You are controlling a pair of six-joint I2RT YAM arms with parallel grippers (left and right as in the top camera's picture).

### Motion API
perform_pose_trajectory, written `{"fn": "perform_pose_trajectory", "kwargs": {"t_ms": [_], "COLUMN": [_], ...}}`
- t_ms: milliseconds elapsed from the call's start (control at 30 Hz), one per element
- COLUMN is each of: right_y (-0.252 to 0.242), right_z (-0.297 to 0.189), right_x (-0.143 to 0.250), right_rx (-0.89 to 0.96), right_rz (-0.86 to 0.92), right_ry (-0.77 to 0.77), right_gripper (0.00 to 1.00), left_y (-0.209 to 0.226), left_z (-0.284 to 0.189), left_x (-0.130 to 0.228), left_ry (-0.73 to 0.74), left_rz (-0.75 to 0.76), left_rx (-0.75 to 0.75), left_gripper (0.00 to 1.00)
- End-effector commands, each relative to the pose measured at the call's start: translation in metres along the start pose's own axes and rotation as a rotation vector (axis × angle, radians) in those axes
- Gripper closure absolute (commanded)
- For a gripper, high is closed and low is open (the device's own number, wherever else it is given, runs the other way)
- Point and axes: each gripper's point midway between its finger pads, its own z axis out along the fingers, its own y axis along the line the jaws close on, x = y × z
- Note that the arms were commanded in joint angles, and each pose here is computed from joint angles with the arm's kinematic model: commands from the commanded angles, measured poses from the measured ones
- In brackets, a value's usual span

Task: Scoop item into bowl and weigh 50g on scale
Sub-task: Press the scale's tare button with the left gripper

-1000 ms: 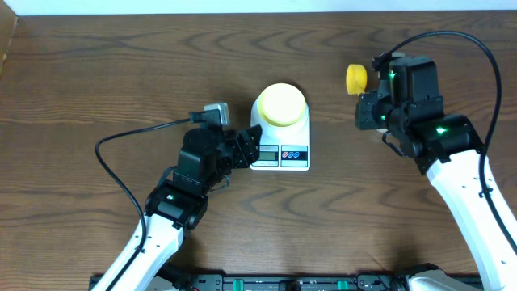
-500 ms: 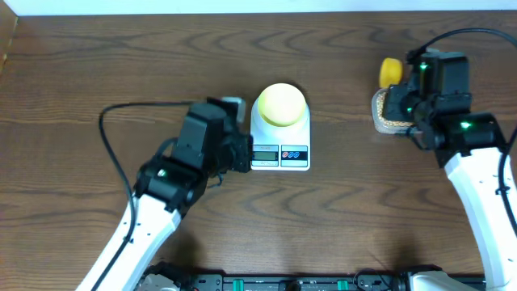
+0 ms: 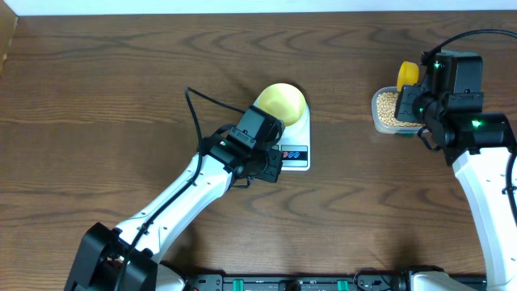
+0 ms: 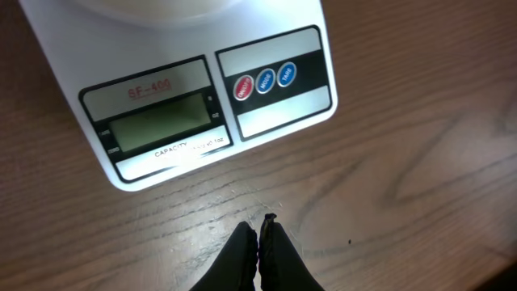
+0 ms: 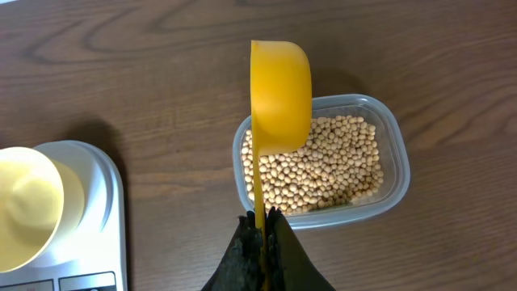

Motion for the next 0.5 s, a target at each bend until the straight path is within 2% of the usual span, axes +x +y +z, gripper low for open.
{"fn": "perform_pose_trajectory", "kwargs": {"t_ms": [0, 100, 233, 367, 467], "right_y": [-0.003, -0.003, -0.003, -0.003, -0.003], "right_z": [-0.007, -0.007, -0.007, -0.007, -0.007], "right_x": [-0.011, -0.01, -0.009, -0.009, -0.008], "right_rx": [0.016, 0.016, 0.012, 0.012, 0.014], "right_rz": [-0.008, -0.008, 0.014, 0.013, 0.013], "right_ry": [-0.032, -0.029, -0.027, -0.027, -0.022], "right_gripper": [0.99, 0.99, 0.98, 0.99, 0.98], "left_y": [-0.009, 0.0, 0.0, -0.02, 0.001], "left_z": [-0.018, -0.023, 0.004, 0.032, 0.045], "left_x": [-0.028, -0.035, -0.022, -0.028, -0.036], "left_ry": [-0.068, -0.074, 0.008, -0.012, -0.043], "left_rz": [0.073, 0.071, 0.082, 0.186, 0.214], "left_rx": [-0.014, -0.086, -0.101, -0.082, -0.245], "left_gripper": [0.93, 0.93, 0.93, 0.93, 0.93]}}
